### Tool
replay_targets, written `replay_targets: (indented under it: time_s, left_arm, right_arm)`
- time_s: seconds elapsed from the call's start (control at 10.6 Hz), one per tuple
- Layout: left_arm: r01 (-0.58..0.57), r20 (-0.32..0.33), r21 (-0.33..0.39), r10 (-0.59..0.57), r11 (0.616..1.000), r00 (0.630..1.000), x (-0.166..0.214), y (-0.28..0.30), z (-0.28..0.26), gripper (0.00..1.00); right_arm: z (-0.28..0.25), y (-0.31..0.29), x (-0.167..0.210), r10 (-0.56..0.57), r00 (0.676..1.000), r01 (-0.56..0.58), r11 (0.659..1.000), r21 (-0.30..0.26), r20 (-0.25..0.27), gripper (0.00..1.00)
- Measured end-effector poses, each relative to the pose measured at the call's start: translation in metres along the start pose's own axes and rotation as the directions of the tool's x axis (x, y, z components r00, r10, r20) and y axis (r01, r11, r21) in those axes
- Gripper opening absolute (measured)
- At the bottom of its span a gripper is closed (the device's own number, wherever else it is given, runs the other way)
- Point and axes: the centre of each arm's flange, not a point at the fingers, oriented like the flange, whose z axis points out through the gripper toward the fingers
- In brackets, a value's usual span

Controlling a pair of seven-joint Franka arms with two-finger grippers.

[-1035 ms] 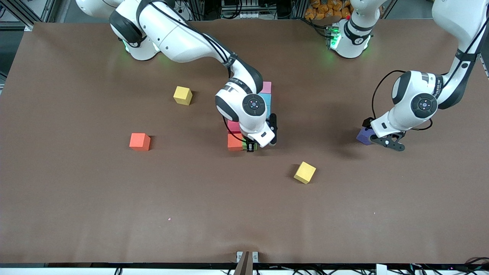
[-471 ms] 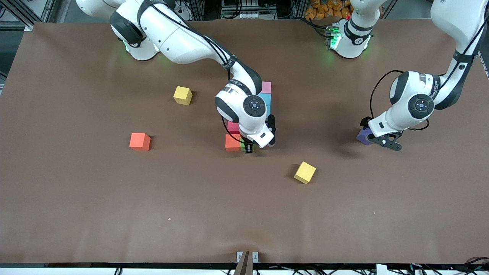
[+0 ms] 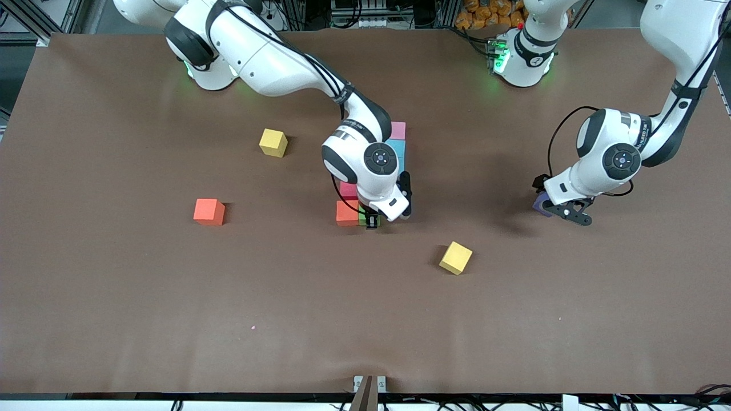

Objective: Form number 2 with 11 blocks
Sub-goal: 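Grasp the purple cube with the left gripper while the right gripper withdraws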

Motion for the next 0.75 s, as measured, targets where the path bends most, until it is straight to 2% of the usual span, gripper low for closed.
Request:
replay_targets:
  time_s: [0.38, 0.47, 0.56, 0.66, 0.75]
  left_arm:
    - [-0.003, -0.005, -0.017, 0.003, 1.0, 1.0, 0.002, 0.002, 0.009, 0.99]
    - [-0.004, -0.003, -0.021, 0.004, 1.0, 1.0, 0.002, 0.003, 0.011, 0.93]
    - [-0.004, -0.003, -0.023, 0.004, 1.0, 1.0, 0.003, 0.003, 0.012, 0.93]
    - [-0.007, -0.002, -0.021, 0.007, 1.0, 1.0, 0.003, 0.003, 0.012, 0.79]
    - [-0.015, -0.001, -0.015, 0.015, 1.0, 1.0, 0.003, 0.003, 0.013, 0.73]
  right_arm:
    - [0.003, -0.001, 0.0, -0.003, 1.0, 0.003, 1.0, -0.005, -0.006, 0.59]
    - [0.004, -0.001, 0.0, -0.003, 1.0, 0.003, 1.0, -0.005, -0.006, 0.67]
    - [0.004, -0.002, 0.001, -0.003, 1.0, 0.003, 1.0, -0.006, -0.007, 0.78]
    - [0.004, -0.002, 0.001, -0.003, 1.0, 0.003, 1.0, -0.006, -0.008, 0.93]
    - [0.003, -0.001, 0.001, -0.003, 1.0, 0.003, 1.0, -0.007, -0.009, 1.0]
